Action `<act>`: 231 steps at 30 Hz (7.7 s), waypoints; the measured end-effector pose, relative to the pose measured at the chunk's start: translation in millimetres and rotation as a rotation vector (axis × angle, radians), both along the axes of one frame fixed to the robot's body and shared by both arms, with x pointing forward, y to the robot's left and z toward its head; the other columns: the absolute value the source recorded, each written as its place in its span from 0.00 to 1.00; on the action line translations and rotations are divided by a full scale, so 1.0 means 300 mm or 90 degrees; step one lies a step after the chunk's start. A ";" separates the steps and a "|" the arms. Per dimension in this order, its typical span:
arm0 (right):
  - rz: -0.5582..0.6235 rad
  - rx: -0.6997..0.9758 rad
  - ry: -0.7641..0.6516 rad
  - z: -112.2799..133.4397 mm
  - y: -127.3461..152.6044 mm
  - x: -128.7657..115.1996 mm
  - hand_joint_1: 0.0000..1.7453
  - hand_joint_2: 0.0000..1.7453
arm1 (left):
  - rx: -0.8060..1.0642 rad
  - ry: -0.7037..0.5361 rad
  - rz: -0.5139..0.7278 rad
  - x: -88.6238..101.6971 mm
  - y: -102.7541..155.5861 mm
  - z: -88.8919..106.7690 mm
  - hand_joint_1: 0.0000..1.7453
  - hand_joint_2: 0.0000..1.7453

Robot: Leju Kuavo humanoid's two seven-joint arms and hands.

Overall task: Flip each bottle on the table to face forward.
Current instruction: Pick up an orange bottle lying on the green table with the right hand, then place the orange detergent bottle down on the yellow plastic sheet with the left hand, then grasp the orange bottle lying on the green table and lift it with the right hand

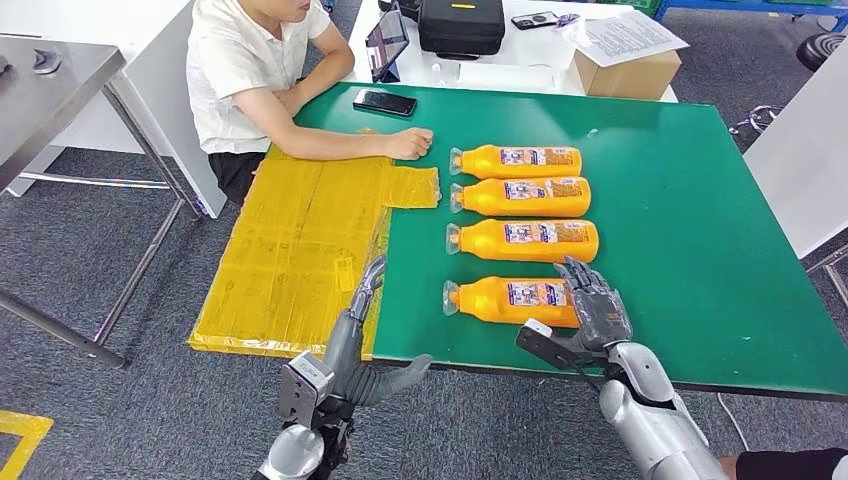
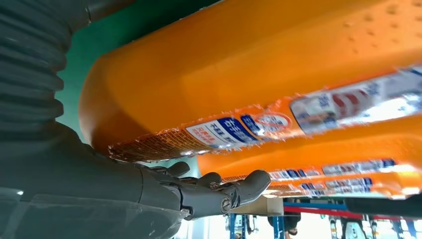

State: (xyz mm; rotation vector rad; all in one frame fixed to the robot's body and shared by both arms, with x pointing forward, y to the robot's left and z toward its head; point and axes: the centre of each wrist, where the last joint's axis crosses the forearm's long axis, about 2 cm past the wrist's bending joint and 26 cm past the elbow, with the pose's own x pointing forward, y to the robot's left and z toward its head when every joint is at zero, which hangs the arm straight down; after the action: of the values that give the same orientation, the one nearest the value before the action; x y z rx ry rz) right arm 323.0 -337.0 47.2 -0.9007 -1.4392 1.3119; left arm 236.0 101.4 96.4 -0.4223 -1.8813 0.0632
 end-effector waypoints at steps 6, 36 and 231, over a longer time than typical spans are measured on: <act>-0.042 -0.117 0.039 0.032 0.001 0.040 1.00 1.00 | 0.002 0.004 0.010 -0.002 0.005 0.008 0.00 1.00; 0.086 0.273 0.145 0.026 0.063 -0.065 1.00 1.00 | -0.107 0.112 0.040 -0.004 0.023 0.006 0.00 1.00; 0.044 0.726 -0.362 0.183 0.535 -0.316 0.00 0.00 | 0.658 0.121 -0.166 0.480 0.204 -0.007 0.00 1.00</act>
State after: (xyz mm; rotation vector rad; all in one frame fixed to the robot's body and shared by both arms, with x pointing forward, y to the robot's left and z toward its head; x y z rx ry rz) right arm 228.0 -176.6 102.1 -0.4174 -2.2647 0.0887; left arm 380.0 162.7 94.3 0.0651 -1.4216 -0.9663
